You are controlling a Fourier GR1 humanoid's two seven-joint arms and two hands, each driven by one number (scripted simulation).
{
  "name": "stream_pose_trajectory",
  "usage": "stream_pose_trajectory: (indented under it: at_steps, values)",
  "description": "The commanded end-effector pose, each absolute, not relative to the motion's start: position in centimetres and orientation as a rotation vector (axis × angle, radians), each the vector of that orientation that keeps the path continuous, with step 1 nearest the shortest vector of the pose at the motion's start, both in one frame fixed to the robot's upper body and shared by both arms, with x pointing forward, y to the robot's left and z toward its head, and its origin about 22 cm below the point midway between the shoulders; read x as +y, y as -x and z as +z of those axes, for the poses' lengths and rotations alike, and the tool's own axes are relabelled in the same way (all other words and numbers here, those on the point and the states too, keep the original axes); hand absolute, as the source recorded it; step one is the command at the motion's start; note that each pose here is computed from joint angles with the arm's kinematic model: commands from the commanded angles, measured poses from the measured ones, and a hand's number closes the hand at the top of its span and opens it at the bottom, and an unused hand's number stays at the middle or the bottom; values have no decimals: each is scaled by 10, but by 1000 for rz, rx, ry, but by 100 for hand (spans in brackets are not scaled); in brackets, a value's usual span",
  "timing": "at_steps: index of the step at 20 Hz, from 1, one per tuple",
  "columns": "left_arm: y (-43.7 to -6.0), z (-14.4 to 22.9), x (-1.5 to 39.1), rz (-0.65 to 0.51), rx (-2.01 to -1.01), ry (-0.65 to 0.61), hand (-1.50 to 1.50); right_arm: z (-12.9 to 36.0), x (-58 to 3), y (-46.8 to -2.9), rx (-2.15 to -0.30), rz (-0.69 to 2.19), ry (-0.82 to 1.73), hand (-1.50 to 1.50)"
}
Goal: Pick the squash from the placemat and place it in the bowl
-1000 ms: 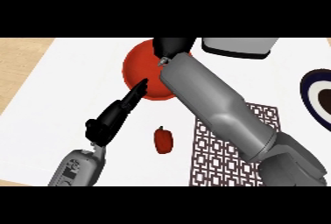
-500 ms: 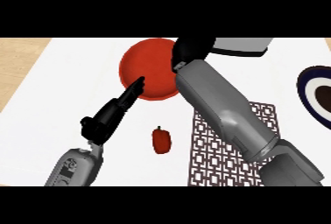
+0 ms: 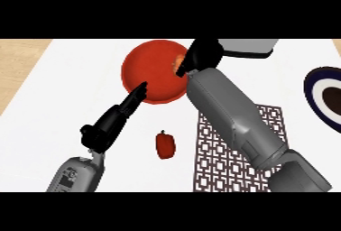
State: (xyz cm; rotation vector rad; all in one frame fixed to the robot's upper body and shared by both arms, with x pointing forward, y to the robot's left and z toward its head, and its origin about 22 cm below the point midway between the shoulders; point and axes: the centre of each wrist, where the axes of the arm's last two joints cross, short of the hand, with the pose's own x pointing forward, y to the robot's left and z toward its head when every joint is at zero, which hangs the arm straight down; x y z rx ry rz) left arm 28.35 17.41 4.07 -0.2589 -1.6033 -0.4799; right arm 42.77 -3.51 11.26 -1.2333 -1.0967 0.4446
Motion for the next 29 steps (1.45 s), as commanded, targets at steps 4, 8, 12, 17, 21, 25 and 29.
stream_pose_trajectory:
  at_steps: [4,8,12,17,21,25,29]
  values:
    - [-280,43,173,-452,-1597,252,0,118,-29,-428,-1221,66,1221,-150]
    - [-282,41,190,-419,-1595,216,0,121,-33,-432,-1264,-105,1188,-150]
    - [-278,32,196,-394,-1586,195,0,106,-42,-428,-1269,-222,1131,-150]
    - [-267,21,201,-353,-1560,138,0,73,-59,-417,-1292,-312,1116,-150]
    - [-258,18,223,-323,-1547,112,0,42,-72,-399,-1307,-340,1114,-150]
    - [-252,16,220,-303,-1553,117,0,18,-80,-370,-1317,-329,1093,-150]
    - [-251,9,218,-305,-1547,112,0,7,-87,-331,-1350,-324,1042,-150]
